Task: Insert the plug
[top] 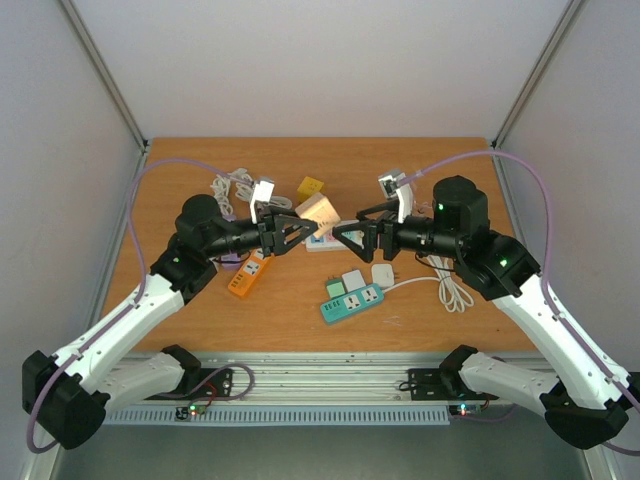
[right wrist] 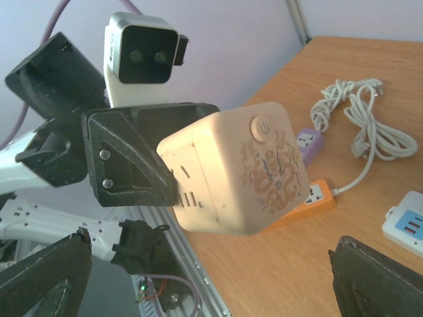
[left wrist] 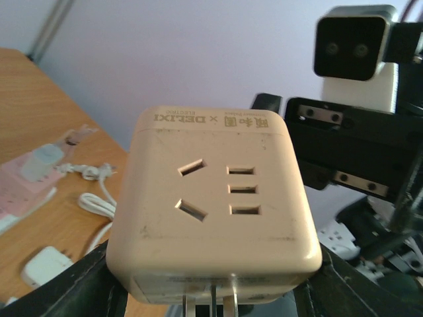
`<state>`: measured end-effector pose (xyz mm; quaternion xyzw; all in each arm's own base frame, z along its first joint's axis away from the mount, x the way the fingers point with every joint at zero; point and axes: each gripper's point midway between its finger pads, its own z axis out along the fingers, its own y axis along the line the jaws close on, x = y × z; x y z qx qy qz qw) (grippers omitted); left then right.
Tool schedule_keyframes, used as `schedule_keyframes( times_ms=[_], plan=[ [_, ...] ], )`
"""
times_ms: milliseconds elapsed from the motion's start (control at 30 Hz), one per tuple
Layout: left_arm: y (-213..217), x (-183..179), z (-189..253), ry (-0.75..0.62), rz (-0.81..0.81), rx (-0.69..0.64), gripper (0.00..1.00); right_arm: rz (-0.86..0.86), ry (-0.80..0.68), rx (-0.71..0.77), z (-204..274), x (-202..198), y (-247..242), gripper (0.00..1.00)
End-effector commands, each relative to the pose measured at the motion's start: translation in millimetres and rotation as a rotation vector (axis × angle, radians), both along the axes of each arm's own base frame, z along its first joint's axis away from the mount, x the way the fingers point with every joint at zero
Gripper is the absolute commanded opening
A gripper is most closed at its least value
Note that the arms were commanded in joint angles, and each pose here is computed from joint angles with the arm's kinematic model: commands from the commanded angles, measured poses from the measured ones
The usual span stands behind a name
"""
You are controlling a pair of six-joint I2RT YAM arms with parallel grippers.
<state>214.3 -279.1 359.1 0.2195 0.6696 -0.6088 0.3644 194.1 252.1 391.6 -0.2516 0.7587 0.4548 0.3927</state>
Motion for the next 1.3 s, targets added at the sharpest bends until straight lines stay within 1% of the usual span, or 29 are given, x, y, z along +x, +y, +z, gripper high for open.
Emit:
schedule_keyframes(
  times_ms=[0,133,267,367,500,633,733,867,900,967,1000,1067,1133,1167,1267],
  plan=[
    [3.1,-34.5,42.7,-0.159,-0.150,-0.076,0.39,0.104,-0.032,0.005,9.0,-18.4,2.4,0.98],
    [3.3,-46.6,44.9,-0.202,-0.211,-0.075,0.38,0.172,-0.020,0.032,12.3,-27.0,8.6,0.98],
    [3.9,-55.8,47.6,-0.235,-0.260,-0.080,0.38,0.235,0.033,0.061,11.2,-29.2,19.5,0.98],
    [3.9,-61.1,48.3,-0.243,-0.293,-0.080,0.38,0.266,0.067,0.080,10.3,-28.8,26.2,0.96],
    [3.0,-63.4,46.5,-0.234,-0.320,-0.074,0.38,0.359,0.094,0.147,18.3,-37.1,35.7,0.92],
    [2.3,-64.6,46.6,-0.228,-0.337,-0.075,0.38,0.363,0.130,0.144,11.5,-33.2,39.6,0.89],
    [1.8,-63.0,45.5,-0.220,-0.330,-0.069,0.39,0.372,0.146,0.137,7.8,-32.5,41.7,0.80],
    [1.5,-56.1,42.2,-0.197,-0.288,-0.049,0.41,0.376,0.136,0.136,8.5,-32.8,41.8,0.59],
    [1.5,-54.7,41.1,-0.195,-0.278,-0.041,0.42,0.374,0.133,0.136,8.5,-32.8,41.6,0.55],
    [1.7,-51.2,39.1,-0.191,-0.254,-0.024,0.48,0.355,0.132,0.129,7.1,-29.7,41.2,0.45],
    [2.0,-48.4,36.9,-0.180,-0.237,-0.013,0.52,0.337,0.132,0.123,5.4,-27.0,40.9,0.43],
    [3.3,-39.7,31.4,-0.147,-0.177,0.022,0.66,0.273,0.126,0.100,1.3,-17.5,38.3,0.39],
    [8.9,-23.1,19.3,-0.119,-0.058,0.098,0.79,0.174,0.124,0.055,-7.6,-3.1,33.1,0.37],
    [13.8,-14.1,12.1,-0.101,0.011,0.142,0.84,0.123,0.122,0.032,-12.0,4.6,29.7,0.37],
    [36.0,10.1,-1.7,-0.124,0.220,0.272,0.89,-0.032,0.116,-0.042,-26.1,28.1,17.1,0.35]
  ],
)
